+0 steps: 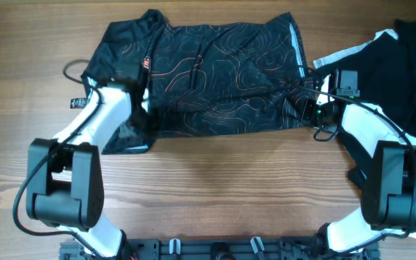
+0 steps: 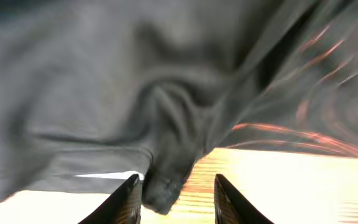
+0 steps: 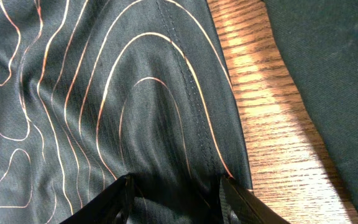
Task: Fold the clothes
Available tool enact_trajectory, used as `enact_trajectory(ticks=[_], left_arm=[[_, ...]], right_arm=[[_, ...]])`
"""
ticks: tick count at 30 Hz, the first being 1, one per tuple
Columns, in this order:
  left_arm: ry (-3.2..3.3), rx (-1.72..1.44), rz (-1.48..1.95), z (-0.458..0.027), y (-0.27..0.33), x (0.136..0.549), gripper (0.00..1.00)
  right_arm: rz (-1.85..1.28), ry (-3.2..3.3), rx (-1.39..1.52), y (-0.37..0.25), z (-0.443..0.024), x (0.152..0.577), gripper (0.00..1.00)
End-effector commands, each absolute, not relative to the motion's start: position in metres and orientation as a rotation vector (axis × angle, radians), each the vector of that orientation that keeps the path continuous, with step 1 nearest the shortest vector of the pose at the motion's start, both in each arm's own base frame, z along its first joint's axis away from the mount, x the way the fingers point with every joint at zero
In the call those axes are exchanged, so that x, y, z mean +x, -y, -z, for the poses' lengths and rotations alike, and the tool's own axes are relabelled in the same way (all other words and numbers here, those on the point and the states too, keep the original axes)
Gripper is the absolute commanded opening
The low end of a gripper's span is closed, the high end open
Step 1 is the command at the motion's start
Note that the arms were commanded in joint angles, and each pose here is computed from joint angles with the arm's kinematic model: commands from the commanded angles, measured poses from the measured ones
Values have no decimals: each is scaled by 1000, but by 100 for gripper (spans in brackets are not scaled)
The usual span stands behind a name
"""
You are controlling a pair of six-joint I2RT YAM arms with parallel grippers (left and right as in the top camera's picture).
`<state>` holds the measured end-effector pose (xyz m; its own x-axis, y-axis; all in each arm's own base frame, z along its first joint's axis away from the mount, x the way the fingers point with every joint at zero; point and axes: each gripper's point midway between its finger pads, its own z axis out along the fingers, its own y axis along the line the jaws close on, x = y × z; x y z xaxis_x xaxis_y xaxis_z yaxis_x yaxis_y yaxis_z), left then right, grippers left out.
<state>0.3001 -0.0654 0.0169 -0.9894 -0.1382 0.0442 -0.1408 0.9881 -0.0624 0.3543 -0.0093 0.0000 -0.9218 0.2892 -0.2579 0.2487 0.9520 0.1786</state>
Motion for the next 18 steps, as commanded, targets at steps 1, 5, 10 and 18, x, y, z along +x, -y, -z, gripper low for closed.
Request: enact_trajectory(ticks=[1, 5, 10, 18], left_arm=[[3060, 201, -125, 5, 70, 281, 37], [3102, 200, -103, 8, 67, 289, 4], [3323, 231, -68, -52, 61, 358, 4], [3634, 336, -234, -154, 58, 447, 57]], right_arm=[[-176, -2931, 422, 10, 26, 325, 50], [-176, -2939, 425, 10, 26, 323, 50], [-176, -2943, 425, 9, 27, 322, 50], [-175, -2943, 425, 10, 27, 322, 50]])
